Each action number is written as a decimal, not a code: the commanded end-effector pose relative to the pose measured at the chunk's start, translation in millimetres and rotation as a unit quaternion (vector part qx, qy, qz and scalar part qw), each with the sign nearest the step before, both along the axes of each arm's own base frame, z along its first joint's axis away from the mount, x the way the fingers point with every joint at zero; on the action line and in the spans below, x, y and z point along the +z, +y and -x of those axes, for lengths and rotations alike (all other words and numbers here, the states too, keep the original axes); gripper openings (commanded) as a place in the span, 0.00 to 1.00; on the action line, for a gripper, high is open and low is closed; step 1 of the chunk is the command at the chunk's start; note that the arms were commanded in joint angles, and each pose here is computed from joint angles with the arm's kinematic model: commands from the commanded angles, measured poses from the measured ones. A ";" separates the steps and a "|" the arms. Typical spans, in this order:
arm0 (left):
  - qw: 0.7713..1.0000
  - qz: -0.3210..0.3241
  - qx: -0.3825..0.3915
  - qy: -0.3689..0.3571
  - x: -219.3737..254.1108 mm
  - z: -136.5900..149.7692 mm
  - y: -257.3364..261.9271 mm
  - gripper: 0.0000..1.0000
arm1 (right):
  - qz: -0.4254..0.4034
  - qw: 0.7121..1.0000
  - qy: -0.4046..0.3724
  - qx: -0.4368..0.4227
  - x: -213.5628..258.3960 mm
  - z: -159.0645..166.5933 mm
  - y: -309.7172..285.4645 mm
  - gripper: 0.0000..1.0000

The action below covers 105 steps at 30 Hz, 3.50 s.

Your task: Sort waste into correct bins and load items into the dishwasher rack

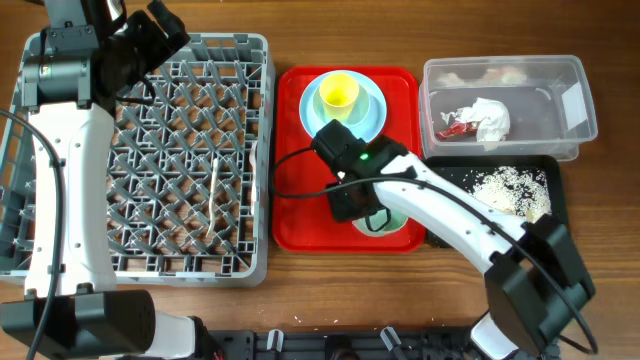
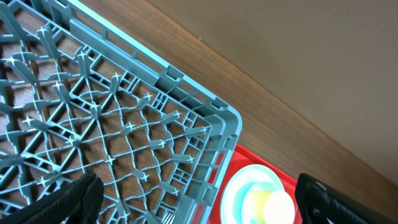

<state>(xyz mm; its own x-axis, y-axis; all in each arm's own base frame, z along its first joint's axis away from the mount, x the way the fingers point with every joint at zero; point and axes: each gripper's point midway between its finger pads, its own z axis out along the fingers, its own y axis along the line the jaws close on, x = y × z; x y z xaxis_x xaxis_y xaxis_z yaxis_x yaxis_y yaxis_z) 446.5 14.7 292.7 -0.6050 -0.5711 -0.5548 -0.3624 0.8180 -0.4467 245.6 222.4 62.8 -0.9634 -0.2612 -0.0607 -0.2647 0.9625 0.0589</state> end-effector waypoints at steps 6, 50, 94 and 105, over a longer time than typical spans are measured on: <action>1.000 -0.002 0.002 -0.001 0.2 0.1 2.7 1.00 | 0.033 0.998 0.057 0.000 2.2 28.0 -17.3 0.38; 1.000 -0.003 0.002 -0.001 0.2 0.0 2.8 1.00 | -0.129 0.969 -0.210 -0.030 151.4 -61.4 -40.8 0.87; 1.000 -0.002 0.002 -0.001 0.2 0.1 2.7 1.00 | 0.107 0.883 -0.152 -0.431 173.6 -56.9 -324.9 1.00; 1.000 -0.002 0.002 -0.005 1.6 -1.4 2.8 1.00 | 0.085 0.865 -0.232 -0.436 159.4 -135.3 -340.1 1.00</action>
<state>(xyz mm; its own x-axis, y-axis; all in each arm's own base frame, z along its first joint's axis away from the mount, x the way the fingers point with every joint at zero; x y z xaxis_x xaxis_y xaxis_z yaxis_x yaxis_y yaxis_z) 446.5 14.7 292.7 -0.6051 -0.5711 -0.5547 -0.3622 0.8179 -0.4470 372.7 -111.7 223.1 -0.6943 0.5159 -0.5018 0.6036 0.7971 -0.0155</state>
